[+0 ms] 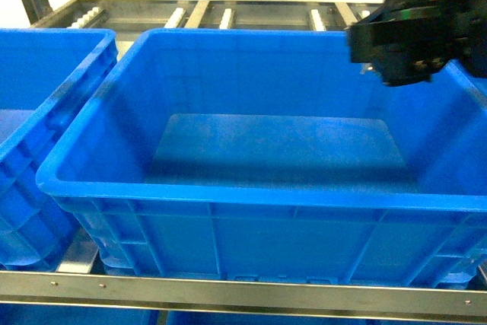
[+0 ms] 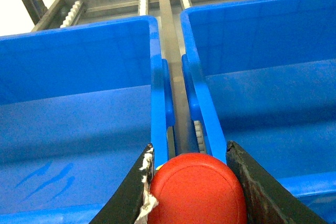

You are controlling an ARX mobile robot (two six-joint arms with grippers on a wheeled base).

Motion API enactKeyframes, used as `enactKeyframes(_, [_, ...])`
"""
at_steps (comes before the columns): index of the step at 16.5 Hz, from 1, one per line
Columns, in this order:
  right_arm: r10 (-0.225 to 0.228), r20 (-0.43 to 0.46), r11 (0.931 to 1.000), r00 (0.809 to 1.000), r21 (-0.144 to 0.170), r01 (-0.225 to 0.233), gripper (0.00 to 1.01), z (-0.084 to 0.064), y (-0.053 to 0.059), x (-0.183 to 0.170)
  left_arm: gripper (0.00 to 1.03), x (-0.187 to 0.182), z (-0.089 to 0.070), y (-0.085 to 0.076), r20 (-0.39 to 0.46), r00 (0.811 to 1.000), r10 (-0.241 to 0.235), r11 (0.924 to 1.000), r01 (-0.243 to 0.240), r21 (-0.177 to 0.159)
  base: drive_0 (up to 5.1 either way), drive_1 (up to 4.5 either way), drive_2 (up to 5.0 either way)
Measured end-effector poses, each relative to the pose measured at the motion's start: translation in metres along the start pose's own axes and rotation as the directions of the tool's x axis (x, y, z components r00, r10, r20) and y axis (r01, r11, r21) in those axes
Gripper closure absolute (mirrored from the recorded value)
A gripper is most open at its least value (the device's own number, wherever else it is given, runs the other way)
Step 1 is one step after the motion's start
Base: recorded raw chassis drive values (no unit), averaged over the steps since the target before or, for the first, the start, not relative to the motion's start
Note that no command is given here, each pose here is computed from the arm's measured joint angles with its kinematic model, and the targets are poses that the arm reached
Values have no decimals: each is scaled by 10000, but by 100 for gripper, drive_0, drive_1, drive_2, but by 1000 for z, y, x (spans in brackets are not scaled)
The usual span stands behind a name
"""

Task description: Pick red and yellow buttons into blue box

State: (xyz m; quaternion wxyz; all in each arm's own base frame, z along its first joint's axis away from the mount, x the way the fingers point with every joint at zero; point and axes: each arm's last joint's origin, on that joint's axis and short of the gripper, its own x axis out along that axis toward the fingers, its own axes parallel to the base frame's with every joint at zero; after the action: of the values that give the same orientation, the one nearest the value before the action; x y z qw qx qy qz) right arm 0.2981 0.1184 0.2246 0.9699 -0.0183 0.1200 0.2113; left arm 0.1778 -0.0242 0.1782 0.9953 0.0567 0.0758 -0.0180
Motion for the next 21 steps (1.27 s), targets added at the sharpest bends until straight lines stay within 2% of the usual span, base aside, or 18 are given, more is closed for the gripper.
enactKeyframes(3, [520,-1459,9971,9879,-469,-594,62,-19,0,76,70,0,0,0,0,10000,0,10000,0,0,0,0,0])
enactKeyframes(4, [730,-2238,9943,9719,-602,-885,62,-30,-1,106,70,0,0,0,4,10000,0,10000,0,0,0,0,0])
enactKeyframes(5, [1003,-2828,9912,9539,-551,-1206,62,-38,-1,122,70,0,0,0,-4,10000,0,10000,0,0,0,0,0])
enactKeyframes(6, [991,-3316,9876,9382,-830,-1336,62,-50,-3,142,70,0,0,0,4,10000,0,10000,0,0,0,0,0])
enactKeyframes(8, [1313,-4421,9792,8873,-817,-1856,62,-67,-6,161,70,0,0,0,0,10000,0,10000,0,0,0,0,0])
enactKeyframes(9, [1351,-4448,9757,8854,-957,-1969,62,-69,-9,165,70,0,0,0,8,10000,1,10000,-1,-1,0,0,0])
enactKeyframes(10, [1253,-4455,9759,8865,-1056,-1910,62,-68,-11,166,70,0,0,0,0,10000,0,10000,0,0,0,0,0])
enactKeyframes(11, [1280,-4375,9753,8901,-1075,-1931,53,-66,-13,166,70,0,0,0,0,10000,0,10000,0,0,0,0,0])
enactKeyframes(14, [1092,-3815,9813,9179,-1058,-1608,19,-60,-19,157,70,0,0,0,4,10000,0,10000,0,0,0,0,0])
enactKeyframes(15, [1004,-3429,9868,9340,-853,-1374,6,-54,-23,145,70,0,0,0,4,10000,0,10000,0,0,0,0,0])
enactKeyframes(16, [795,-2923,9925,9530,-659,-1030,2,-44,-34,129,70,0,0,0,0,10000,0,10000,0,0,0,0,0])
enactKeyframes(17, [511,-2347,9972,9707,-412,-624,4,-33,-48,111,70,0,0,0,4,10000,0,10000,0,0,0,0,0])
enactKeyframes(18, [99,-1708,9994,9853,-298,-152,3,-23,-64,88,70,0,0,0,0,10000,0,10000,0,0,0,0,0])
enactKeyframes(19, [-184,-998,9998,9948,-76,177,3,-16,-80,57,70,0,0,0,0,10000,0,10000,0,0,0,0,0])
enactKeyframes(20, [-467,-466,9989,9978,-11,467,3,-16,-90,29,70,0,0,0,0,10000,0,10000,0,4,0,0,0])
enactKeyframes(21, [-830,-232,9964,9963,137,834,3,-21,-95,-2,70,0,0,0,0,10000,0,10000,0,0,0,0,0])
